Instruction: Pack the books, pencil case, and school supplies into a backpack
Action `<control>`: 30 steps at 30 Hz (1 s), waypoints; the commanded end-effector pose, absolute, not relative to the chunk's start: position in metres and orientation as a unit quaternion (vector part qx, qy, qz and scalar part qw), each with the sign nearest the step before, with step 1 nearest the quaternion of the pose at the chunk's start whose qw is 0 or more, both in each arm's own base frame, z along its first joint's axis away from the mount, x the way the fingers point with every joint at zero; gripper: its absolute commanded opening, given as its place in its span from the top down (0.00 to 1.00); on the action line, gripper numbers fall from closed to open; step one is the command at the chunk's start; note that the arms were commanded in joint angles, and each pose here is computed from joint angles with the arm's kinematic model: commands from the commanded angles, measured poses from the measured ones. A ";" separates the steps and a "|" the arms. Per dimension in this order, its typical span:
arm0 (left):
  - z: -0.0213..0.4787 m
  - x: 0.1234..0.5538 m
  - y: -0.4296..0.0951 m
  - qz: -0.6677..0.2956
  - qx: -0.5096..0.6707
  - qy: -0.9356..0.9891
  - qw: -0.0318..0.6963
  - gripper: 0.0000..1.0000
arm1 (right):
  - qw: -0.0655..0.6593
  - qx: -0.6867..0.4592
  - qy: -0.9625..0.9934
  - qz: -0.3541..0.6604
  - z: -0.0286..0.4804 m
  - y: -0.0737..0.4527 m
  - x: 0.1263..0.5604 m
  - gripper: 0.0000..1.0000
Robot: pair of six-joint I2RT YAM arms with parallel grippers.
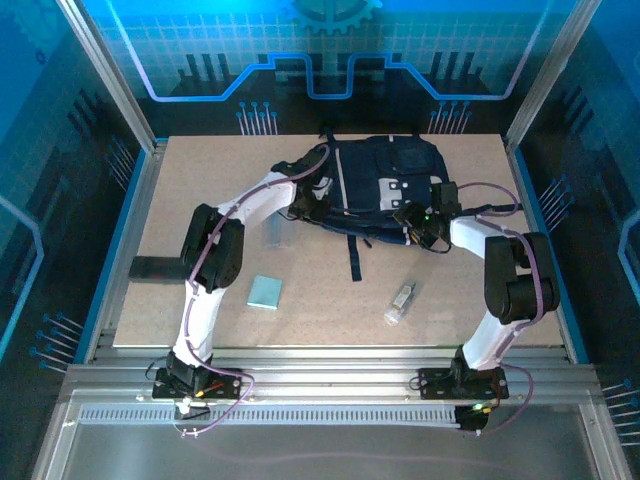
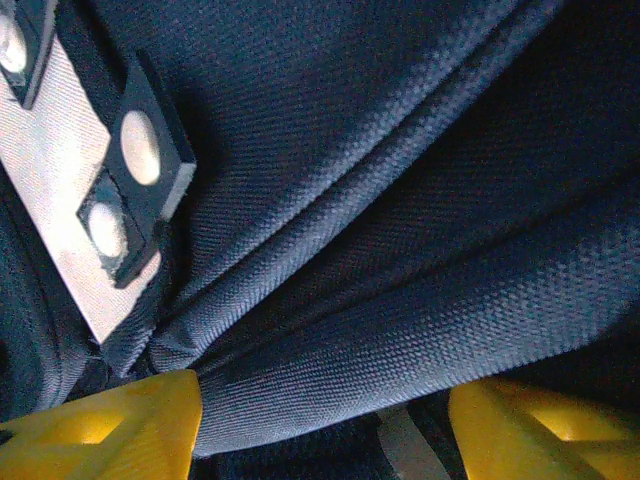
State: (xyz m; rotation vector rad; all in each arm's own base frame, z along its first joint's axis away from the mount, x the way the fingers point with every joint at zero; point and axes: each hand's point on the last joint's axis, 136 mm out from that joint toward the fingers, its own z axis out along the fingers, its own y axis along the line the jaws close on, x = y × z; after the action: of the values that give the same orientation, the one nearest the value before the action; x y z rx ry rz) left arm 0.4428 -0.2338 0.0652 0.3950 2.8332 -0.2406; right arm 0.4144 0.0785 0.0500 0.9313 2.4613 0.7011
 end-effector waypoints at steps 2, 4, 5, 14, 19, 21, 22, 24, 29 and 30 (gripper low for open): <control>0.103 0.433 -0.234 -0.137 0.109 0.976 0.126 1.00 | 0.210 0.346 0.891 0.208 0.051 0.048 0.414 0.30; 0.126 0.431 -0.267 -0.205 0.118 0.962 0.136 1.00 | 0.217 0.324 0.893 0.226 0.074 0.056 0.415 0.28; 0.137 0.430 -0.280 -0.230 0.124 0.955 0.141 1.00 | 0.217 0.315 0.894 0.233 0.083 0.059 0.413 0.27; 0.208 0.424 -0.361 -0.365 0.161 0.899 0.181 1.00 | 0.205 0.306 0.876 0.311 0.140 0.084 0.371 0.26; 0.216 0.415 -0.383 -0.391 0.174 0.886 0.179 1.00 | 0.207 0.328 0.843 0.374 0.156 0.104 0.359 0.27; 0.217 0.409 -0.391 -0.398 0.179 0.882 0.176 1.00 | 0.201 0.337 0.834 0.387 0.153 0.114 0.355 0.27; 0.220 0.405 -0.395 -0.403 0.184 0.880 0.175 1.00 | 0.202 0.337 0.831 0.393 0.154 0.120 0.356 0.27; 0.222 0.397 -0.403 -0.411 0.192 0.874 0.171 1.00 | 0.202 0.339 0.829 0.395 0.152 0.130 0.359 0.27; 0.233 0.377 -0.413 -0.425 0.213 0.863 0.171 1.00 | 0.218 0.375 0.813 0.389 0.133 0.135 0.378 0.29; 0.232 0.374 -0.411 -0.423 0.214 0.864 0.170 1.00 | 0.225 0.380 0.807 0.392 0.131 0.134 0.384 0.32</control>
State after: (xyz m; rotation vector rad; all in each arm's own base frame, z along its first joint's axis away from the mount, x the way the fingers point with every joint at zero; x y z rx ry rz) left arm 0.3952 -0.3963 0.1666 0.5075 2.6257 -1.0385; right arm 0.3652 0.1382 0.1372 0.9493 2.3294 1.0813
